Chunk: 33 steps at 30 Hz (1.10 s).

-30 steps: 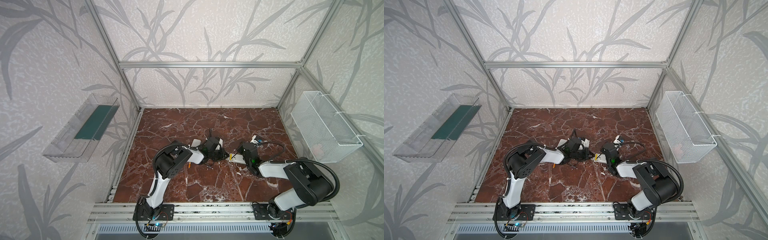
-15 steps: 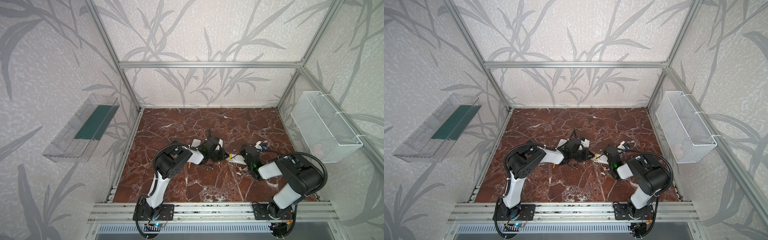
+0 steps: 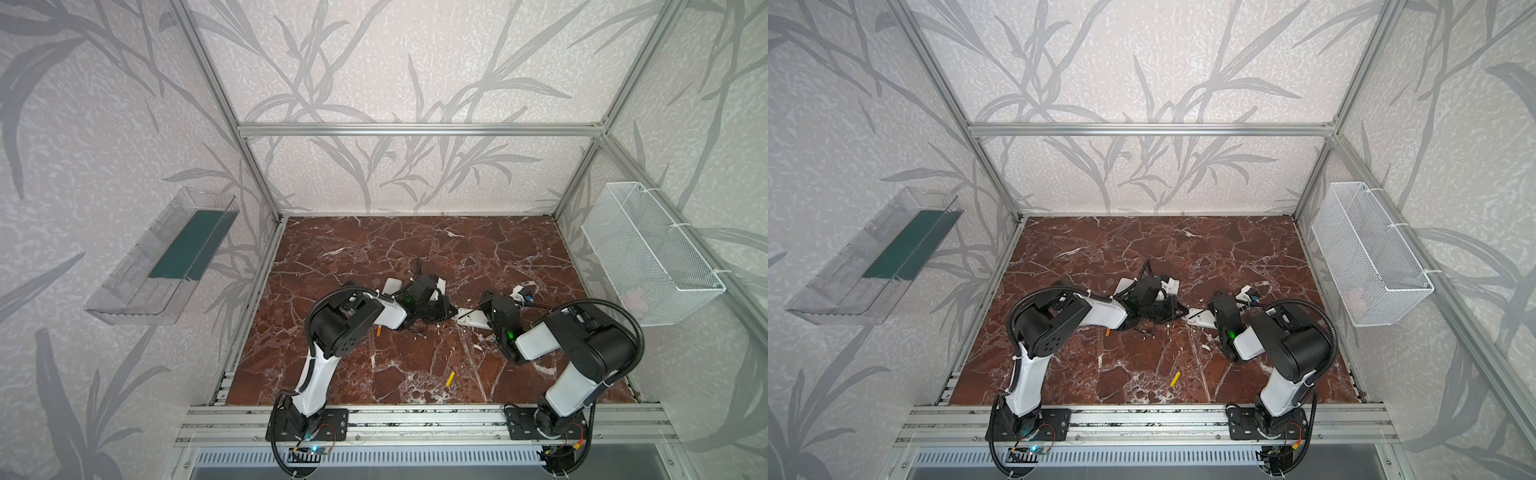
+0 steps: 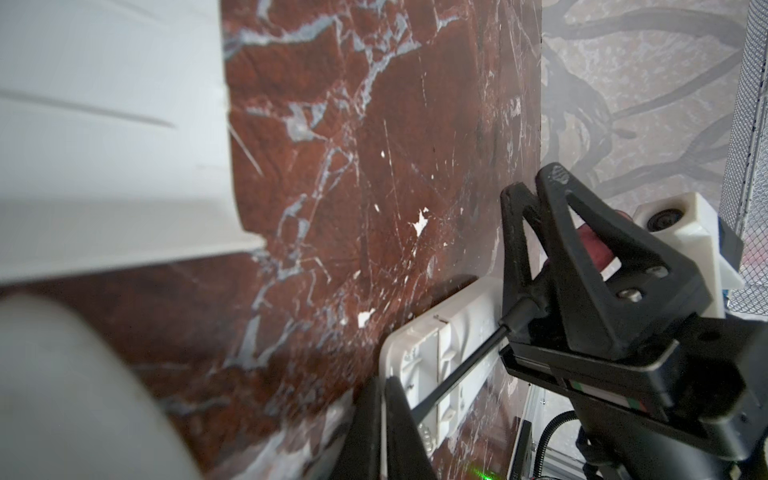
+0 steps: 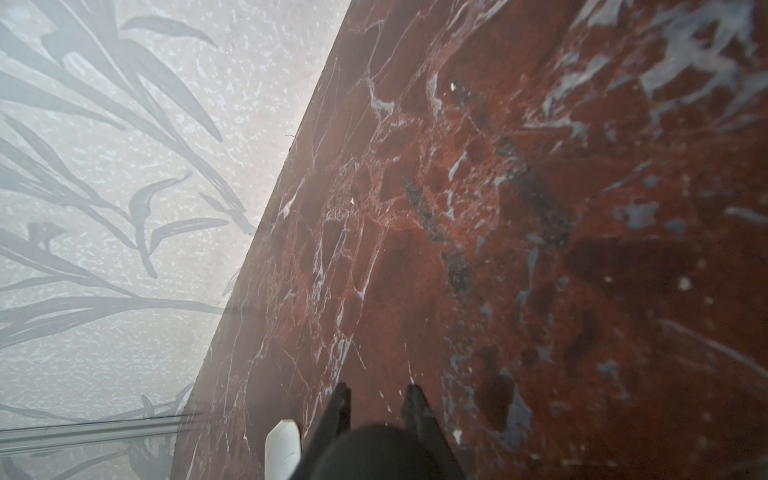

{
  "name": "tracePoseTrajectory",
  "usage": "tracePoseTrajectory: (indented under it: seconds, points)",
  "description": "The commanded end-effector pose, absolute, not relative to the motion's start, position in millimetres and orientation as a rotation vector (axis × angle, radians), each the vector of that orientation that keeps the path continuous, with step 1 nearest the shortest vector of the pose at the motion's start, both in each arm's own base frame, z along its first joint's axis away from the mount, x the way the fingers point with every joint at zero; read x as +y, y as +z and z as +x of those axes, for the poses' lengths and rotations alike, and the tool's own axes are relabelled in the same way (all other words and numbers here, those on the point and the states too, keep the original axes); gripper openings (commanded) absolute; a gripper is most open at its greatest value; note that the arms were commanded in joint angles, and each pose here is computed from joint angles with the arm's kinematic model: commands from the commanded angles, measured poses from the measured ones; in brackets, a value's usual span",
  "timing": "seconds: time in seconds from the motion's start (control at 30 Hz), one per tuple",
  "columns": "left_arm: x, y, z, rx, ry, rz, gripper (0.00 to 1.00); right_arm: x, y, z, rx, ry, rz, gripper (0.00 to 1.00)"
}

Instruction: Unload the batteries from the remote control

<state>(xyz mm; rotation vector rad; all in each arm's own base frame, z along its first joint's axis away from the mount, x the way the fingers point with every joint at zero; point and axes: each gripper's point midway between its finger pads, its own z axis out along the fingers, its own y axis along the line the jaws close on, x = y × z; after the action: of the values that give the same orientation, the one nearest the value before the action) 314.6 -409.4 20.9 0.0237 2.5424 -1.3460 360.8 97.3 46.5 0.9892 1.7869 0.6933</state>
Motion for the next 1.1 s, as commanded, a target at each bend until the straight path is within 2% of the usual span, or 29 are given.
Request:
tracePoseTrajectory:
  seconds: [0.0,0.3,0.6,0.83,0.93,1.07]
  points:
    - [-394,12,310,2.615,-1.255,0.030,0.09,109,40,354,1.908,0.655,0.904,0.00]
    - [-394,35,315,2.581,-1.214,0.125,0.11,118,99,369,1.965,0.529,0.643,0.00]
    - [-378,88,329,2.494,-1.054,0.317,0.17,106,168,366,2.038,0.357,0.398,0.00]
    - [-330,116,353,2.447,-0.858,0.328,0.19,98,146,322,2.354,0.304,0.246,0.00]
    - [-309,122,361,2.444,-0.822,0.291,0.20,76,126,300,2.470,0.212,0.270,0.00]
    - [-287,120,365,2.459,-0.785,0.247,0.20,45,105,294,2.570,0.174,0.364,0.00]
